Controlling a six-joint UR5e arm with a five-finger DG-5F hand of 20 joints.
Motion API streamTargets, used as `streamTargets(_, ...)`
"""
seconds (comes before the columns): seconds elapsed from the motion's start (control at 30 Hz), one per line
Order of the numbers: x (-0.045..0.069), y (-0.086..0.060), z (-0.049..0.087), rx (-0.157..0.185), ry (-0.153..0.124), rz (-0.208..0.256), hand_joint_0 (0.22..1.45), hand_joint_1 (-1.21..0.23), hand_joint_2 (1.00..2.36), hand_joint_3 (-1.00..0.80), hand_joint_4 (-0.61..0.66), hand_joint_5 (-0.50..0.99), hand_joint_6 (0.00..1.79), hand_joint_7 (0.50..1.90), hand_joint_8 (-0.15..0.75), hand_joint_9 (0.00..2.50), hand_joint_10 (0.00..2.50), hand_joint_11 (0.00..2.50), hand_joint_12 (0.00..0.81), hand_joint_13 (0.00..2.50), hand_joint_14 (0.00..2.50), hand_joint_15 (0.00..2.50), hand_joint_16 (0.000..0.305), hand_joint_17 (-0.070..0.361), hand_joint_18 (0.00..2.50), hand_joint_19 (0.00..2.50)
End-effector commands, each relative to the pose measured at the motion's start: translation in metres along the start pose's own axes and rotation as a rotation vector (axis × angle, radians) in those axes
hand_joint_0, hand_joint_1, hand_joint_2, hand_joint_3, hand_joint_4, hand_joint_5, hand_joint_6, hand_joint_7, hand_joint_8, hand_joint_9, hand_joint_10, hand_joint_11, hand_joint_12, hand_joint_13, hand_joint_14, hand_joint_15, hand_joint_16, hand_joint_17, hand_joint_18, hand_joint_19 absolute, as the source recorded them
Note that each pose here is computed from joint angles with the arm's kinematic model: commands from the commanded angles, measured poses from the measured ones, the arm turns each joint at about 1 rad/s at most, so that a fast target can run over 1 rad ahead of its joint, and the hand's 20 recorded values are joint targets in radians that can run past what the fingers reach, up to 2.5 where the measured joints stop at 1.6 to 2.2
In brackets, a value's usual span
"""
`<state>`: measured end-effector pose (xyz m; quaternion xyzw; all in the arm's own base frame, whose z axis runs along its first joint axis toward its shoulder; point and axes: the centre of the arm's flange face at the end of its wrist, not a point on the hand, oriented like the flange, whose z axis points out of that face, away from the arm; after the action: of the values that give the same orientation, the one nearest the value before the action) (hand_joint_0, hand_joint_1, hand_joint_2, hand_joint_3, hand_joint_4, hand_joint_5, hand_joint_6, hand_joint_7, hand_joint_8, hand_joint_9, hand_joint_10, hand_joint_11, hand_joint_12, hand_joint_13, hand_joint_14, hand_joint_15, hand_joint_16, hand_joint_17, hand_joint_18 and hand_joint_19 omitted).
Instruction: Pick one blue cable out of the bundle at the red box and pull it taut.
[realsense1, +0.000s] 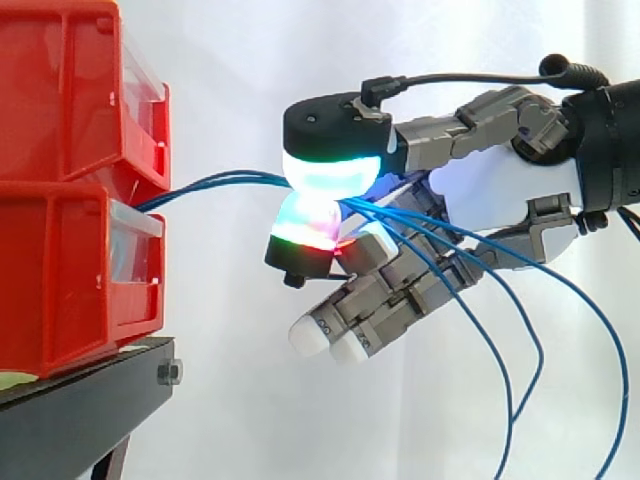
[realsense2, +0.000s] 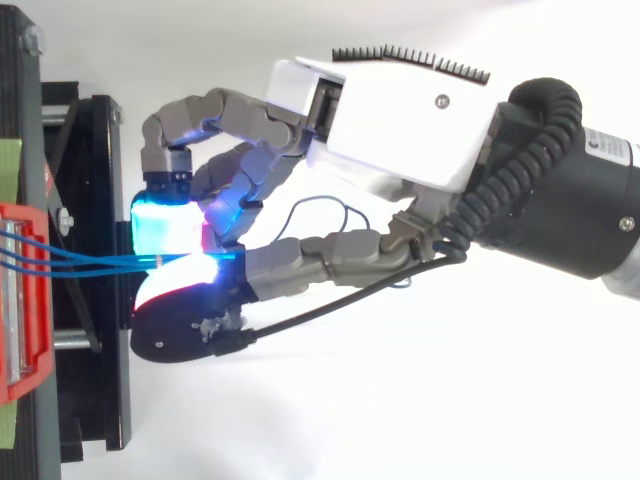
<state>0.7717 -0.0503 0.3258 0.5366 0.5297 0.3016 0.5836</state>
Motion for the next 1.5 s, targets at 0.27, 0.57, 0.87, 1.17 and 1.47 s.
streamTargets(0.27,-0.0002,-0.0001,0.0000,0.001,-0.003,0.000,0.60,-0.75,1.01,-0.25,0.25,-0.15,0.88,1.48,0.304,1.05,0.02,1.08,0.440,0.65,0.01,0.26,0.069,0.156,0.55,0.24)
streamTargets(0.57,-0.0003,-0.0002,-0.0001,0.002,-0.003,0.001,0.55,-0.67,1.01,-0.35,0.30,-0.16,0.86,1.45,0.311,1.01,0.02,1.14,0.439,0.62,0.01,0.28,0.067,0.151,0.49,0.27)
streamTargets(0.87,-0.0003,-0.0002,-0.0001,0.002,-0.003,-0.001,0.47,-0.72,1.00,-0.44,0.31,-0.17,0.86,1.44,0.341,0.99,0.02,1.13,0.464,0.61,0.01,0.30,0.072,0.163,0.49,0.28)
streamTargets(1.17,-0.0013,-0.0004,0.0003,0.001,-0.004,0.000,0.52,-0.62,1.01,-0.26,0.28,-0.16,0.85,1.43,0.329,1.01,0.02,1.13,0.444,0.59,0.01,0.29,0.068,0.153,0.45,0.29)
streamTargets(1.47,-0.0014,-0.0005,0.0001,0.002,-0.004,0.000,0.52,-0.65,1.01,-0.11,0.30,-0.15,0.85,1.37,0.393,1.05,0.02,1.11,0.508,0.64,0.01,0.29,0.082,0.184,0.54,0.26)
